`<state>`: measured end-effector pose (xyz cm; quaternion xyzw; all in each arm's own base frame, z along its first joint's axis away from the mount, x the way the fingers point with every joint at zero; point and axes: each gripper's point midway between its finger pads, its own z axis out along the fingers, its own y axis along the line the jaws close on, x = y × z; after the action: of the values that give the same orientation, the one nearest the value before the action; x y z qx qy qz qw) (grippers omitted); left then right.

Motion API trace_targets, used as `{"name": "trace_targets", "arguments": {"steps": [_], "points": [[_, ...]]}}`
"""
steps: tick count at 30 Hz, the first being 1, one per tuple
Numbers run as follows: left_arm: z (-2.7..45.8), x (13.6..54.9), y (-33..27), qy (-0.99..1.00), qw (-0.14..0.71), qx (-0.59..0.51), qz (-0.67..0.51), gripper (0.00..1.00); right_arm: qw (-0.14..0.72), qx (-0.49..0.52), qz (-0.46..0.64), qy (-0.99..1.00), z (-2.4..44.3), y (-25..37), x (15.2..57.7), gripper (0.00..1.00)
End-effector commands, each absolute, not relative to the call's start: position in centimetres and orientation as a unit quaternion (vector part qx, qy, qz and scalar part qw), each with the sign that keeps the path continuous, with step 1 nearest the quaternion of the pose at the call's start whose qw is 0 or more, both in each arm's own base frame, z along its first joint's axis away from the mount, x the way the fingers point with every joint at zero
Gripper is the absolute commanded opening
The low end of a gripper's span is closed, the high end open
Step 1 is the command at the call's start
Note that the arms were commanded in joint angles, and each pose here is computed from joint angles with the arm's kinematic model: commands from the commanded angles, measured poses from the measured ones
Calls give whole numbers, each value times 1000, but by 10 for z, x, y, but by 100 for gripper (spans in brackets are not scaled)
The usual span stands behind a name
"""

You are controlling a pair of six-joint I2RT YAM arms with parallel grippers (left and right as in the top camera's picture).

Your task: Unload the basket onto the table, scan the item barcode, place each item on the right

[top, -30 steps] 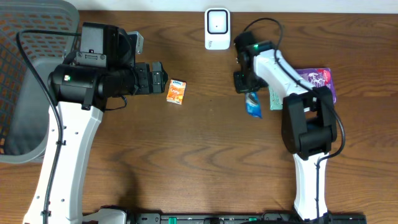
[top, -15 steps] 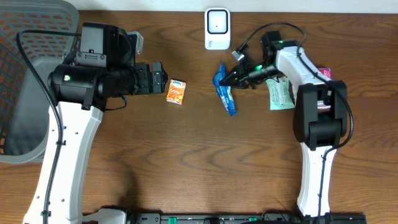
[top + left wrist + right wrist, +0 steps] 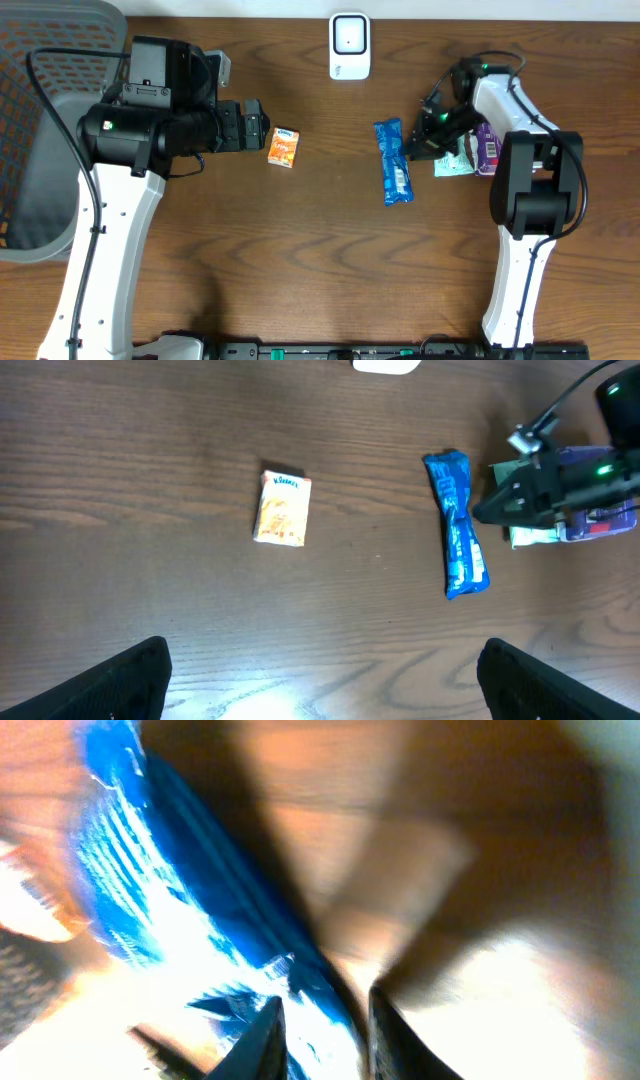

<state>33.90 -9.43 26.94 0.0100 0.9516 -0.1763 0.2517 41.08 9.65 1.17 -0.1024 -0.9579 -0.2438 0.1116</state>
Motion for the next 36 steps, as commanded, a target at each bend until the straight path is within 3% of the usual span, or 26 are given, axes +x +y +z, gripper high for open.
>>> {"name": "trace_targets", "arguments": {"steps": [1, 4, 9, 10, 12, 17, 21, 25, 28, 36], "points": [[268, 340, -92, 953, 250, 6, -172, 98, 78, -91, -125, -985, 32, 62, 422, 24], [268, 340, -92, 953, 250, 7, -172, 98, 78, -66, -130, -986, 46, 77, 422, 28], [268, 340, -92, 953, 250, 6, -172, 98, 73, 36, -166, -983, 50, 128, 415, 23], [268, 340, -92, 953, 250, 6, -172, 98, 69, 46, -163, -983, 49, 133, 415, 25], [268, 340, -92, 953, 250, 7, -172, 98, 56, 73, -149, -985, 47, 150, 417, 41], [268, 340, -92, 953, 250, 7, -172, 98, 45, 78, -79, -993, 40, 160, 414, 44], [268, 340, -92, 953, 250, 6, -172, 98, 22, 52, 51, -997, 30, 142, 414, 50], [268, 340, -92, 953, 250, 6, -172, 98, 21, 45, 77, -996, 13, 134, 410, 49], [268, 340, -92, 953, 250, 7, -172, 98, 19, 26, 86, -996, -5, 122, 408, 36], [268, 340, -92, 953, 250, 6, -172, 98, 11, -47, 92, -995, -4, 76, 424, 34]]}}
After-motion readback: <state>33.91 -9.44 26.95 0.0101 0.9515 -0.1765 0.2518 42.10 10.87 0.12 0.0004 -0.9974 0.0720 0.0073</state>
